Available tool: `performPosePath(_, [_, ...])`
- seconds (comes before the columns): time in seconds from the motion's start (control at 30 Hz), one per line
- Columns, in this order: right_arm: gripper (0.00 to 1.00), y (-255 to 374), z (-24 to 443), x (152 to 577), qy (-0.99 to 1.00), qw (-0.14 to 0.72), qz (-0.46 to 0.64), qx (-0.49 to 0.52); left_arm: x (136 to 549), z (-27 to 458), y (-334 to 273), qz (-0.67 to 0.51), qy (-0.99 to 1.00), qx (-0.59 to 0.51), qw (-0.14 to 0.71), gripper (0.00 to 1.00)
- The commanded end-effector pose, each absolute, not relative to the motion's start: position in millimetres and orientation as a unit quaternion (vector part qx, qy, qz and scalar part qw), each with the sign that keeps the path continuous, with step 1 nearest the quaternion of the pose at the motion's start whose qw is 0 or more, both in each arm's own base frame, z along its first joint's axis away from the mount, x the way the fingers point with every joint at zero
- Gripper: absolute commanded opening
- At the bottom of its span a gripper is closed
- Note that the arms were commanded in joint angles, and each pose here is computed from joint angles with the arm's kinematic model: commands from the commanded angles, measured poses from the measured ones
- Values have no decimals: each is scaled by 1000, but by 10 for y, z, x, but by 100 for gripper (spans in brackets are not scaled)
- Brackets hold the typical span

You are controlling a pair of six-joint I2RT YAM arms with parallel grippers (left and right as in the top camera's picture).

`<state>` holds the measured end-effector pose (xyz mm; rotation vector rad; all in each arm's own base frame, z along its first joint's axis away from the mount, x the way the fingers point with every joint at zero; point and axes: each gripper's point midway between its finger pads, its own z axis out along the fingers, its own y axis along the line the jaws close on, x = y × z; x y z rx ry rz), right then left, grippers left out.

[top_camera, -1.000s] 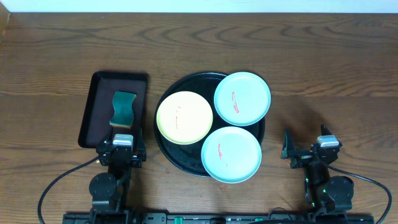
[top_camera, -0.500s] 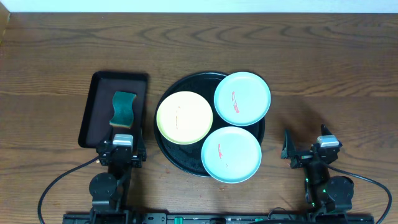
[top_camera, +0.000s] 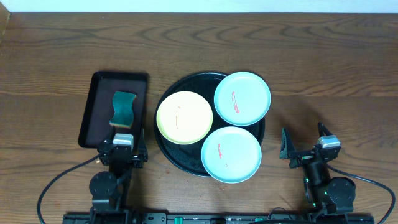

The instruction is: Clean dirty plates on tray and stack at the side

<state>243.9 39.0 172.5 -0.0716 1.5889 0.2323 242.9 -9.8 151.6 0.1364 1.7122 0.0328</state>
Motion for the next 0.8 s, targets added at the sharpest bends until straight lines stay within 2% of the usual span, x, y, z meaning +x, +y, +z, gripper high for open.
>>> performPosePath(0.0, [99,405,2025,2394,690,714,115,-34,2424,1910,-140,2,739,61,671,76])
performPosePath(0.2, [99,401,2470,2348,670,734,108,-41,2534,2332,-142,1,748,62,661,76])
performPosePath(0.4, [99,406,2789,2420,686,718,107,-42,2736,2697,-152,-4,772,63,633,76])
performPosePath(0.77, [99,447,3100,2993,767,633,104,-38,3051,3044,-175,-17,847,66,526,76])
